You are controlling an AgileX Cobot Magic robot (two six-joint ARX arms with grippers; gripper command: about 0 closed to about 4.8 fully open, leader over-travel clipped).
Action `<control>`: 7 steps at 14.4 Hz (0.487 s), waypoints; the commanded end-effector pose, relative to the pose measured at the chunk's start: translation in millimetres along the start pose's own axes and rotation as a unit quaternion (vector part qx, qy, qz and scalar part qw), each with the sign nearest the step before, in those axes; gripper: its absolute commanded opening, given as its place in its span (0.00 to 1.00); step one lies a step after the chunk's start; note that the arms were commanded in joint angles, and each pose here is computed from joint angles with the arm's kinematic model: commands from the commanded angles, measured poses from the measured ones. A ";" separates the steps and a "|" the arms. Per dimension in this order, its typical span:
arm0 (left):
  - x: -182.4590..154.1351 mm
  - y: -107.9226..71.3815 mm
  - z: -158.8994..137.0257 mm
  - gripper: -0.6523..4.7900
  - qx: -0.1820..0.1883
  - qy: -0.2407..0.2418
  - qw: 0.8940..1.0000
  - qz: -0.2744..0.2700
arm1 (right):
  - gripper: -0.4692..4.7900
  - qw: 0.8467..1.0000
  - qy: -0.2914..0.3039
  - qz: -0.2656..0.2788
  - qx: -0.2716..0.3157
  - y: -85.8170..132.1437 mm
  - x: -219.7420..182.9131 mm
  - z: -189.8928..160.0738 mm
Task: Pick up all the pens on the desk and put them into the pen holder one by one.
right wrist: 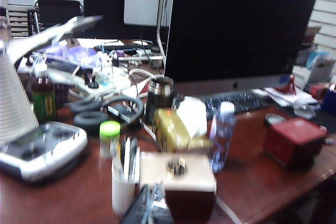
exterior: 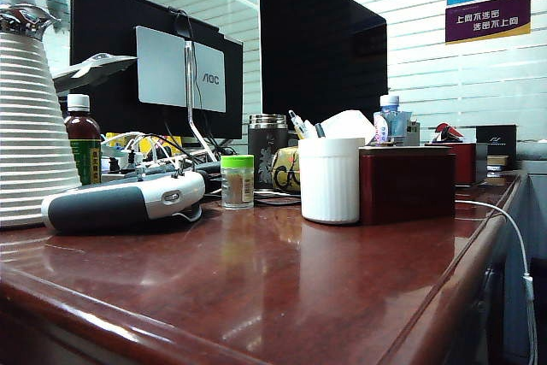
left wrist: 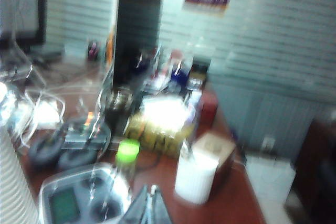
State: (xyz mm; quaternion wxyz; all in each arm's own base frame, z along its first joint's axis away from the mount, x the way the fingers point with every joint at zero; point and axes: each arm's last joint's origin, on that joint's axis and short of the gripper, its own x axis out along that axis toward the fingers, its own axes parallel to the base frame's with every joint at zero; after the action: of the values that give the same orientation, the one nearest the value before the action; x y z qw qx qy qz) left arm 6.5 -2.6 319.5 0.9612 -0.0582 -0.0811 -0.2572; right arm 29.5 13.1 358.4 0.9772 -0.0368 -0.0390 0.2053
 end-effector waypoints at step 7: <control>58.3 4.5 -121.5 0.11 -0.186 0.075 0.980 0.008 | 0.09 0.988 -0.044 0.076 0.125 15.0 40.1 -117.8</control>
State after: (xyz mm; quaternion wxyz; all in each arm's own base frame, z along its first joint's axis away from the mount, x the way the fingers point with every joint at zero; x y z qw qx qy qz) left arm 72.9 -44.8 211.3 0.9438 -0.1996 0.0500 -0.2588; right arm 69.0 35.3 243.9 0.9561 0.0783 -0.0369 0.2801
